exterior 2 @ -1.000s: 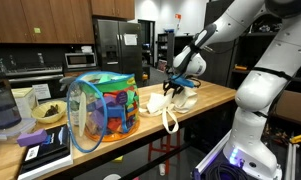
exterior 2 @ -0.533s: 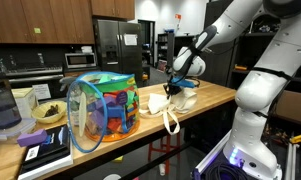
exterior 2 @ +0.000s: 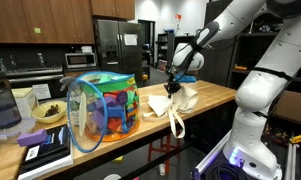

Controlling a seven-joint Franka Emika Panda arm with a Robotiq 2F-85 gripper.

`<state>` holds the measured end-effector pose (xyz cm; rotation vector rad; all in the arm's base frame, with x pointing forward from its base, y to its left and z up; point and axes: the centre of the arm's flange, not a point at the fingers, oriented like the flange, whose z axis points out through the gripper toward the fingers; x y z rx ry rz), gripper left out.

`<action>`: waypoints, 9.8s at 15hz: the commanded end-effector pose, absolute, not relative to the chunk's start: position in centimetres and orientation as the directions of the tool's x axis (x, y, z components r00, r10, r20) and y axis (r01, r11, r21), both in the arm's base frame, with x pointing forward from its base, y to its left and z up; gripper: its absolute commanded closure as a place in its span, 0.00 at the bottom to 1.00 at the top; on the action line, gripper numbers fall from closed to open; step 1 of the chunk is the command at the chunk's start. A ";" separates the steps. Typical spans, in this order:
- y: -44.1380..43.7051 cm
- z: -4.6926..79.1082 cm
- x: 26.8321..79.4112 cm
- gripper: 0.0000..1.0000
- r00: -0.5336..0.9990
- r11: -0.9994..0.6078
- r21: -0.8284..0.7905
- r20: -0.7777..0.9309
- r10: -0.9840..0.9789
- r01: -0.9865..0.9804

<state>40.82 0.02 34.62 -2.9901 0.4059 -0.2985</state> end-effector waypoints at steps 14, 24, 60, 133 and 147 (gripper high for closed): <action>-15.2 39.1 44.5 0.99 0.979 -0.991 -0.129 0.190 -0.067 -0.043; -16.9 40.1 52.3 0.99 0.981 -0.992 -0.120 0.183 -0.068 -0.047; 7.2 40.7 58.5 0.99 0.952 -0.929 -0.214 0.120 0.281 0.301; -2.4 39.1 65.8 0.96 0.986 -0.977 -0.171 0.123 0.110 0.130; -2.4 39.1 65.8 0.96 0.986 -0.977 -0.171 0.123 0.110 0.130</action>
